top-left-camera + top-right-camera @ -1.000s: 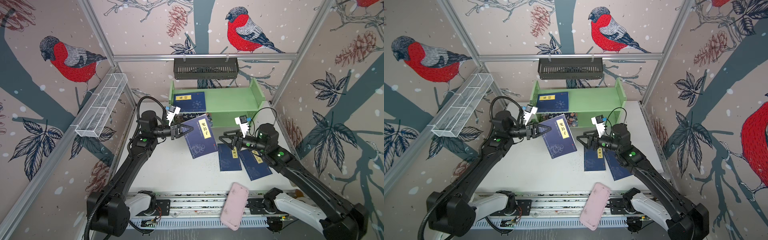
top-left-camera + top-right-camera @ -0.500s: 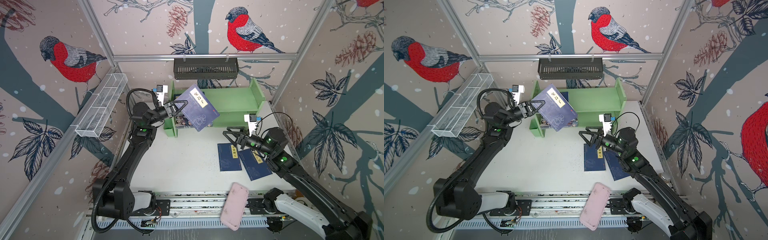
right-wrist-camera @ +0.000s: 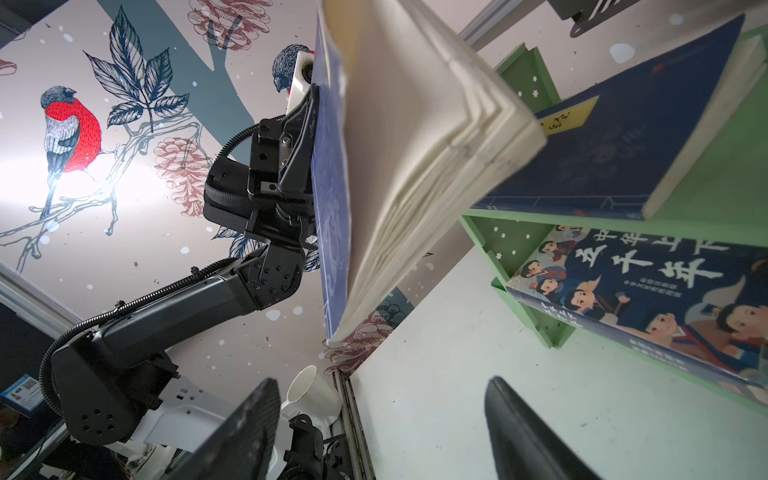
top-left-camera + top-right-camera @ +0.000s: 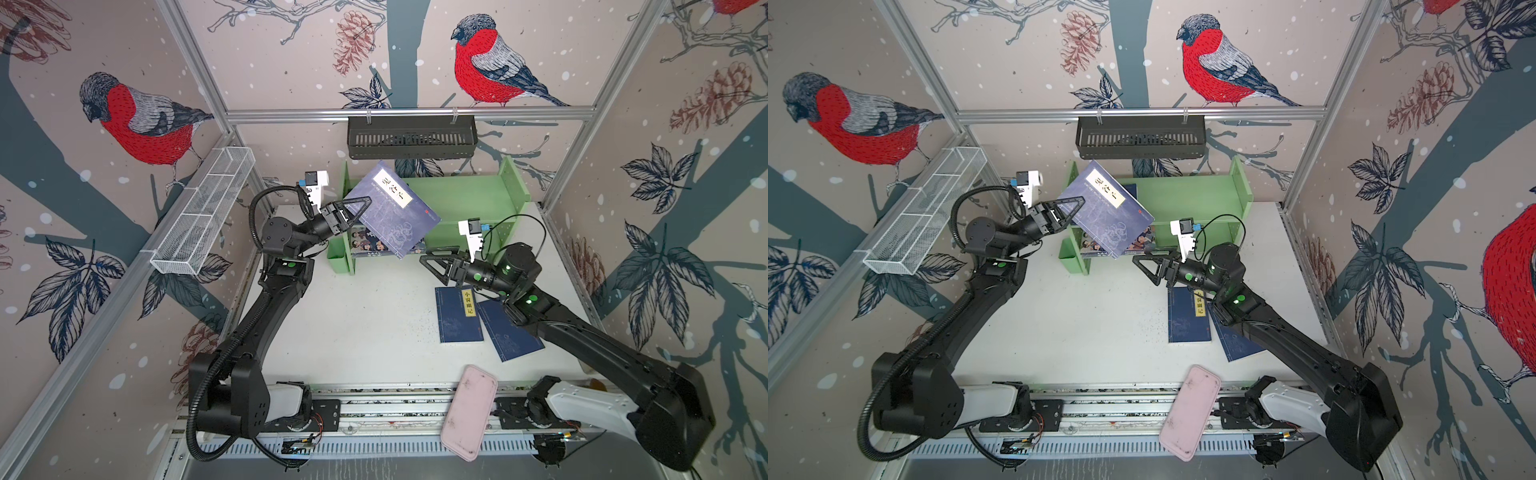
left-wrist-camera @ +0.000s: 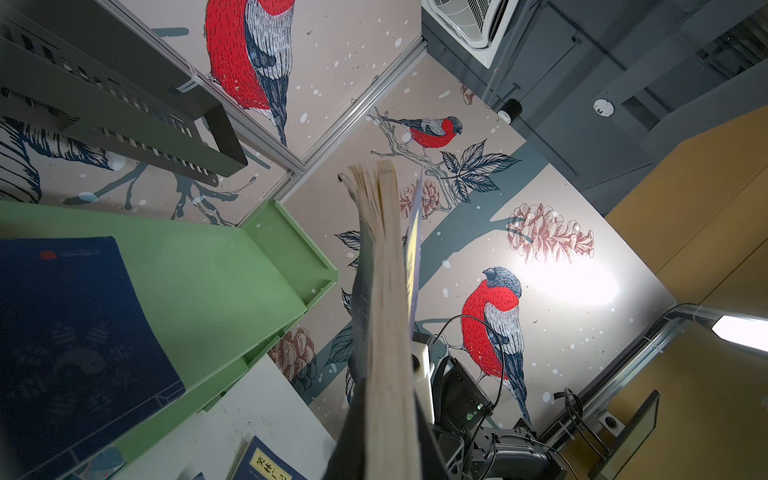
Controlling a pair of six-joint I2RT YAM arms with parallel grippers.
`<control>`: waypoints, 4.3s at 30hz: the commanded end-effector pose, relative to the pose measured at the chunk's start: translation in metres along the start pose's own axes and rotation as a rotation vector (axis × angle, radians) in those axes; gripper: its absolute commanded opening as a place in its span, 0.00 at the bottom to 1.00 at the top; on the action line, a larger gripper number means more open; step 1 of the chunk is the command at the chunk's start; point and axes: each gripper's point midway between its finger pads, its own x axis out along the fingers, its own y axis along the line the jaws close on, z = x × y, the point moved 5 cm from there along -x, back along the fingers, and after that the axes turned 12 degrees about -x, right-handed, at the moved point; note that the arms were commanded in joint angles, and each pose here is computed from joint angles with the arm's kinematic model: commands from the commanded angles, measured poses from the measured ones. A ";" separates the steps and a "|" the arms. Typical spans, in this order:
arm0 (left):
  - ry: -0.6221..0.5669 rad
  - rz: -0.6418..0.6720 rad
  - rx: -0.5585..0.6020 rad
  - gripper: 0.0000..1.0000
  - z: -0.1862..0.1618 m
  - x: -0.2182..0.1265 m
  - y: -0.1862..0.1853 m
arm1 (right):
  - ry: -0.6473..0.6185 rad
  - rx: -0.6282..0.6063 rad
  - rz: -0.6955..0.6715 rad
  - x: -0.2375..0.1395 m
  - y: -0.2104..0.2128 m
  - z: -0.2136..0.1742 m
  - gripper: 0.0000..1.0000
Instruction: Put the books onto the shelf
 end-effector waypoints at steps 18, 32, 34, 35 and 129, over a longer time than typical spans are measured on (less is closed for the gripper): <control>-0.026 -0.074 0.031 0.00 0.000 -0.003 -0.019 | -0.165 -0.012 0.125 0.041 -0.010 0.037 0.64; -0.036 -0.025 -0.035 0.00 -0.012 -0.009 0.010 | -0.100 -0.028 0.242 0.046 0.001 0.042 0.03; -0.032 -0.023 -0.041 0.00 -0.014 -0.008 0.012 | -0.077 -0.034 0.258 0.048 0.003 0.043 0.02; -0.030 -0.023 -0.040 0.00 -0.016 -0.008 0.012 | -0.070 -0.032 0.256 0.049 0.002 0.042 0.02; -0.065 0.345 0.320 0.75 0.039 -0.026 -0.012 | 0.255 0.089 0.142 0.055 -0.114 0.082 0.00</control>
